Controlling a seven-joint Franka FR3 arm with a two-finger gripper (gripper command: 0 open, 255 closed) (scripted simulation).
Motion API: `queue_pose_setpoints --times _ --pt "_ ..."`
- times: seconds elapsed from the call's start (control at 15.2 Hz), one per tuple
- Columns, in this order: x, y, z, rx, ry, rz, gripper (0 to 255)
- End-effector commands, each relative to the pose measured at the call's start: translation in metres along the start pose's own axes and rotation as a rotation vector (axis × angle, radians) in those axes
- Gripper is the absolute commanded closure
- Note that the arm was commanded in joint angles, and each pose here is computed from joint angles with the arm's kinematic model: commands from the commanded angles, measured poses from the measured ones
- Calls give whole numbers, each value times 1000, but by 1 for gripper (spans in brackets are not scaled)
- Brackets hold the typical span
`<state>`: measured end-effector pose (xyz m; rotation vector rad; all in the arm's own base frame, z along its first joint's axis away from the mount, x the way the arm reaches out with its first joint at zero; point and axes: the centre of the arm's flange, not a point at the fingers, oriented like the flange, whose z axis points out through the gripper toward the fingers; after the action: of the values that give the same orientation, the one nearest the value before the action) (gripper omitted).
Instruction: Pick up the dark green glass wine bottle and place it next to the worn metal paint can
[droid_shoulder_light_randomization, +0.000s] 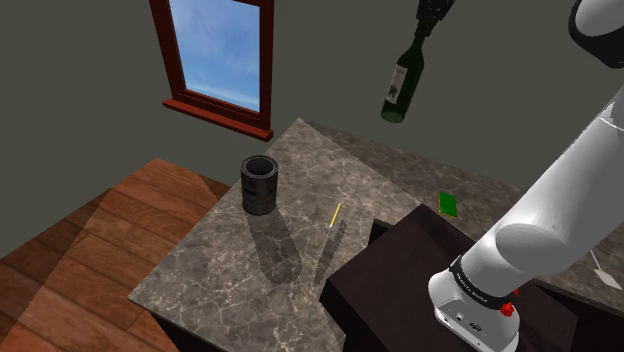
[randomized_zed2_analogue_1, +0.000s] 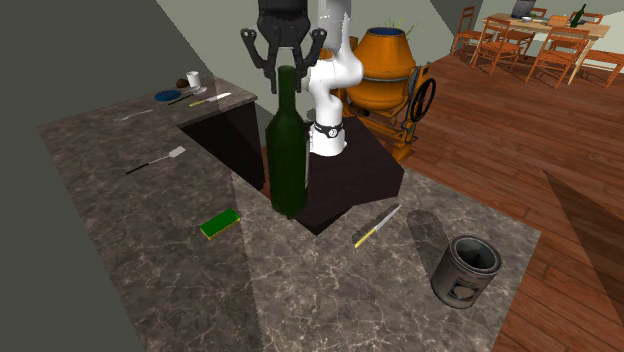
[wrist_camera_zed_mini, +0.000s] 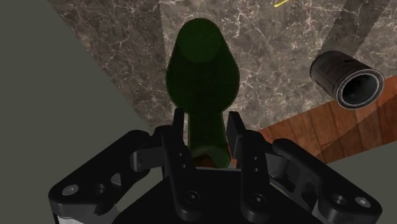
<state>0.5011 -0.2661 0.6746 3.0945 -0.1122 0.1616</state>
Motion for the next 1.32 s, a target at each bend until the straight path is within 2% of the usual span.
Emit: queue_pose_setpoints --times 0.0,1.25 --pt "10 -23 7 -1 1 1 255" --pt "116 -239 77 -1 1 1 255"
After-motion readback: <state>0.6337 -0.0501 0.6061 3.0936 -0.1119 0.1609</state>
